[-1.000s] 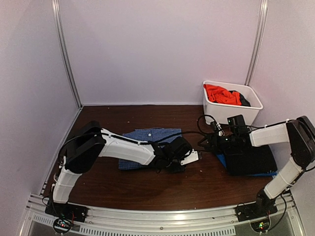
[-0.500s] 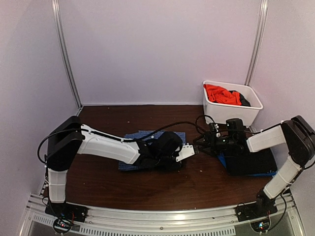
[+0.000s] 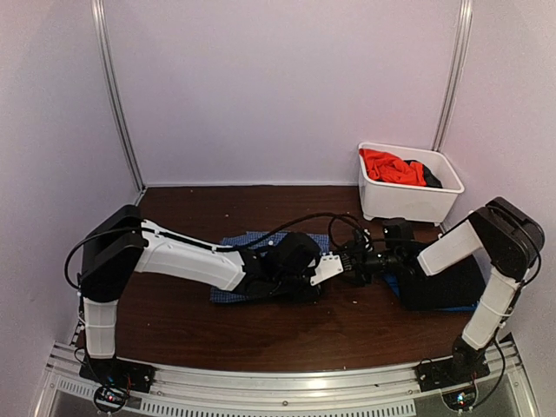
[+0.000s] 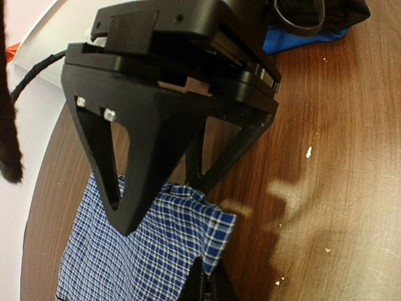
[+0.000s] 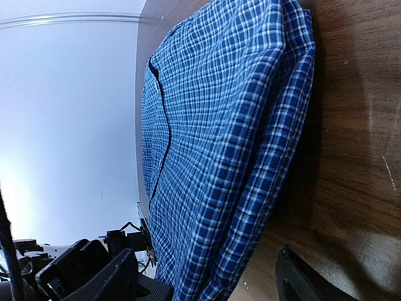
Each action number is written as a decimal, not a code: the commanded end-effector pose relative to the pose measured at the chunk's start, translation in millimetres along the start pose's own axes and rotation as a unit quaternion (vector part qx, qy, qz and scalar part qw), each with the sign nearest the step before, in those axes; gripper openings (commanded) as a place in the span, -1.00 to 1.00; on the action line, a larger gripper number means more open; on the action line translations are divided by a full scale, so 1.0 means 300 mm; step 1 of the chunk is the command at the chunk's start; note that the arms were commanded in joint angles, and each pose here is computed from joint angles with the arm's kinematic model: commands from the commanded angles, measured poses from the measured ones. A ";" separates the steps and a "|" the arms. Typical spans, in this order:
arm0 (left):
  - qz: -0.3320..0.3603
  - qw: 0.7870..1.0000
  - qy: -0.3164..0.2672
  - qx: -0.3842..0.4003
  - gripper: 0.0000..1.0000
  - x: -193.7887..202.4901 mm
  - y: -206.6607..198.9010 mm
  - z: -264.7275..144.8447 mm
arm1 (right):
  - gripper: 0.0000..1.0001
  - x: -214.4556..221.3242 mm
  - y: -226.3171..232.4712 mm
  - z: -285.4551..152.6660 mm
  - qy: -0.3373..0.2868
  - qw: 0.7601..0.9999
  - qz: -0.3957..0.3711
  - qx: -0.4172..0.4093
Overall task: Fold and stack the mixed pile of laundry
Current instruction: Pass from the left arm to the right, then turn over the square-folded shirt at the center of the board, then rotate the square-folded shirt at the center of the board.
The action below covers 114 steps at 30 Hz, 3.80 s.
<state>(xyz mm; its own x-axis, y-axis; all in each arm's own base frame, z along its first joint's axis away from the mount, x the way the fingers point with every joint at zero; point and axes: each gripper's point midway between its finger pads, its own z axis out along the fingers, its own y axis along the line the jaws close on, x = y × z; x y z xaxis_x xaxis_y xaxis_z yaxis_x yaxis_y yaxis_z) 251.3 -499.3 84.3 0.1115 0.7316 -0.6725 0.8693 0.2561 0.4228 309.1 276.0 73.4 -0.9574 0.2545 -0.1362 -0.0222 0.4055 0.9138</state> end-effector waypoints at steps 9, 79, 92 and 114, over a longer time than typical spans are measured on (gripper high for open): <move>-0.014 0.998 -0.063 -0.014 -1.00 -0.108 0.052 -0.071 | 0.37 -0.044 0.022 0.100 -0.033 0.998 0.052 -0.026; -0.560 0.773 0.005 -0.297 0.95 0.684 0.574 -0.997 | -1.00 0.308 0.129 0.546 0.232 0.637 -0.574 0.460; -0.574 0.781 -0.018 -0.246 0.95 0.645 0.639 -0.921 | 0.47 0.347 0.771 0.457 0.123 0.810 -0.549 0.164; -0.574 0.813 0.093 0.002 0.50 0.582 0.382 -0.352 | 0.30 -0.220 0.145 0.190 0.057 0.895 -0.389 0.211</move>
<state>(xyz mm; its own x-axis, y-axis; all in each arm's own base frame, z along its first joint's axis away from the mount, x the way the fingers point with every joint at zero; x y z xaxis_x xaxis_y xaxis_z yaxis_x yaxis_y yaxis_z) 322.0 -261.1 90.1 -0.8264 0.1397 -0.5454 0.3683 0.8668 -0.3360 381.5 316.8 108.9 -0.7488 -0.3145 -0.5834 -0.5708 0.7534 0.3265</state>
